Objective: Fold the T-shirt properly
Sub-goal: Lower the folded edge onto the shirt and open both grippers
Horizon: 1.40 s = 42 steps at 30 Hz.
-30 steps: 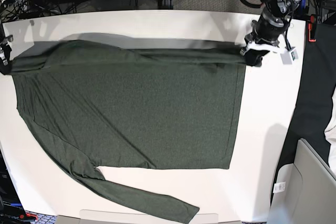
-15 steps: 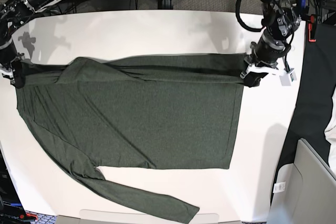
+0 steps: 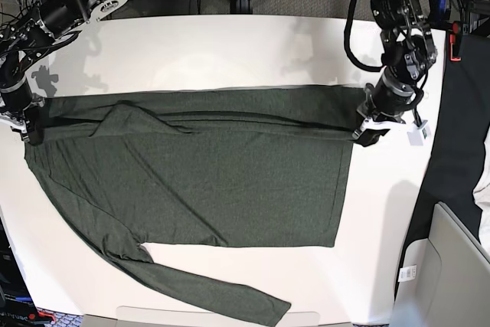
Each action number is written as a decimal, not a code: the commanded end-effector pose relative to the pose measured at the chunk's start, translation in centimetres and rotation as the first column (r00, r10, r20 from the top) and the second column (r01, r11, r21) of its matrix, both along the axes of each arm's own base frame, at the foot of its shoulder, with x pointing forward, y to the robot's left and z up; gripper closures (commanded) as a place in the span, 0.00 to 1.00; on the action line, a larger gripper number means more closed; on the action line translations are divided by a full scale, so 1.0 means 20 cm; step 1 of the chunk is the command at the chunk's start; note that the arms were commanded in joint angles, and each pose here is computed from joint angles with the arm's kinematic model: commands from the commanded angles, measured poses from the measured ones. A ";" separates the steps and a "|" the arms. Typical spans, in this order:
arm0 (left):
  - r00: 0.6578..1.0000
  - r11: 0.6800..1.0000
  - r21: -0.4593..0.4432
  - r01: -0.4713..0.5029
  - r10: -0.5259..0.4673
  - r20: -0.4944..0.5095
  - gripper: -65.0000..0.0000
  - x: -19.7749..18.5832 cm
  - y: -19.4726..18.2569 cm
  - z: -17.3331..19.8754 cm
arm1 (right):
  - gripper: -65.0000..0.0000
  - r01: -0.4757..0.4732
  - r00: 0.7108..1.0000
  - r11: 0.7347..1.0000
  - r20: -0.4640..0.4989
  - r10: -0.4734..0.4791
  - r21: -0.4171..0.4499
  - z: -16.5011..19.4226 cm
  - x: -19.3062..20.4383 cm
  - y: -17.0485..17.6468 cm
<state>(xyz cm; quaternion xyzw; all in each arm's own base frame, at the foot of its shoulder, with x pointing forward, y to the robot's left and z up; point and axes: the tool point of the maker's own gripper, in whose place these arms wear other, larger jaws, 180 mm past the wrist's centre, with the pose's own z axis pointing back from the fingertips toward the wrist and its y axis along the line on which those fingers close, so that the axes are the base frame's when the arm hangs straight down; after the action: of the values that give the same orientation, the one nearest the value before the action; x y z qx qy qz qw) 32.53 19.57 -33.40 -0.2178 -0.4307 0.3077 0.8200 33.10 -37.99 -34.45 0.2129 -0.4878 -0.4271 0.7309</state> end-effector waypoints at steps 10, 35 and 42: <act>1.000 1.000 0.006 -0.008 0.008 0.025 0.89 0.02 0.02 0.03 | 0.97 0.032 0.999 0.997 0.034 -0.030 -0.068 0.09 0.03 -0.08; 0.997 0.998 0.030 0.058 -0.057 -0.052 0.67 -0.25 -0.05 0.00 | 0.63 -0.037 0.999 0.991 0.025 0.040 -0.128 0.16 -0.08 -0.04; 0.993 0.997 0.033 0.065 -0.061 -0.103 0.62 -0.36 -0.05 -0.05 | 0.63 -0.047 0.999 0.990 0.018 0.050 -0.132 0.14 -0.24 -0.03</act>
<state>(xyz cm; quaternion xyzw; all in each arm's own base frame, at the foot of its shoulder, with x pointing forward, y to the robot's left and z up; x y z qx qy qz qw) 24.59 18.57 -35.50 -0.1933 -0.3696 0.2917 0.8608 27.55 -37.59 -34.07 0.1862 -0.4831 -0.3895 0.7618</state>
